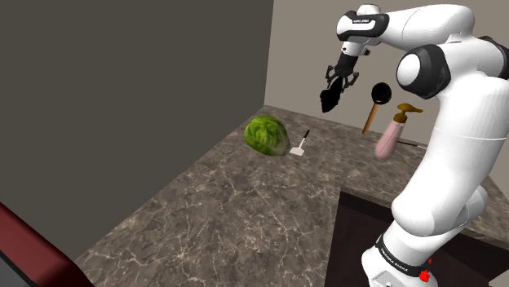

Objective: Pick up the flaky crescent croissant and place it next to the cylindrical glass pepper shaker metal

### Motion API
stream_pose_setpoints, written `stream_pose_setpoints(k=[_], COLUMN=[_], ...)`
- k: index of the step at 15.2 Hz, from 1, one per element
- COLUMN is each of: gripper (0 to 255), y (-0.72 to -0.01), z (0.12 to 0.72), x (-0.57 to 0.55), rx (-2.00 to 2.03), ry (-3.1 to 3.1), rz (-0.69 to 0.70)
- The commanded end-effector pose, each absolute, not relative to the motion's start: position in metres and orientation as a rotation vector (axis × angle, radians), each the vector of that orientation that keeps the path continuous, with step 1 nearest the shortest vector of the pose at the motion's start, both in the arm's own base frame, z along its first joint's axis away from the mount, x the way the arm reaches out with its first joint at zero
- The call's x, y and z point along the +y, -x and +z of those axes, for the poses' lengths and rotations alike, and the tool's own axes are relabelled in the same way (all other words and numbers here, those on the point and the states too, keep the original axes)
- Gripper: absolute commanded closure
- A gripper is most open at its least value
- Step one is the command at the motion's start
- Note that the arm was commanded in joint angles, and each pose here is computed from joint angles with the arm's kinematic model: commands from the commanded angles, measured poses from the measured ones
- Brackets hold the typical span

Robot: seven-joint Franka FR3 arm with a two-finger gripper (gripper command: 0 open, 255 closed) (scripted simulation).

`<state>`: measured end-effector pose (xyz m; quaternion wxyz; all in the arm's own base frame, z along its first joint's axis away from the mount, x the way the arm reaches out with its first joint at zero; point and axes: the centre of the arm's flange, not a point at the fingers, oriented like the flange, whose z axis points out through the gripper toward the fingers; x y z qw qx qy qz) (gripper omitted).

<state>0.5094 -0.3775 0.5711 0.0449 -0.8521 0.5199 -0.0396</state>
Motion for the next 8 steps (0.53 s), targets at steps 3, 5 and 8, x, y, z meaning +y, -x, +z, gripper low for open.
stream_pose_setpoints(k=[3, 5, 8], gripper=[255, 255, 255], y=[-0.47, -0.443, -0.404], z=[0.575, 0.575, 0.576], x=[-0.377, -0.377, -0.377], rx=[1.588, 1.588, 1.588], ry=[2.603, 2.603, 2.603], rz=[-0.122, -0.122, -0.122])
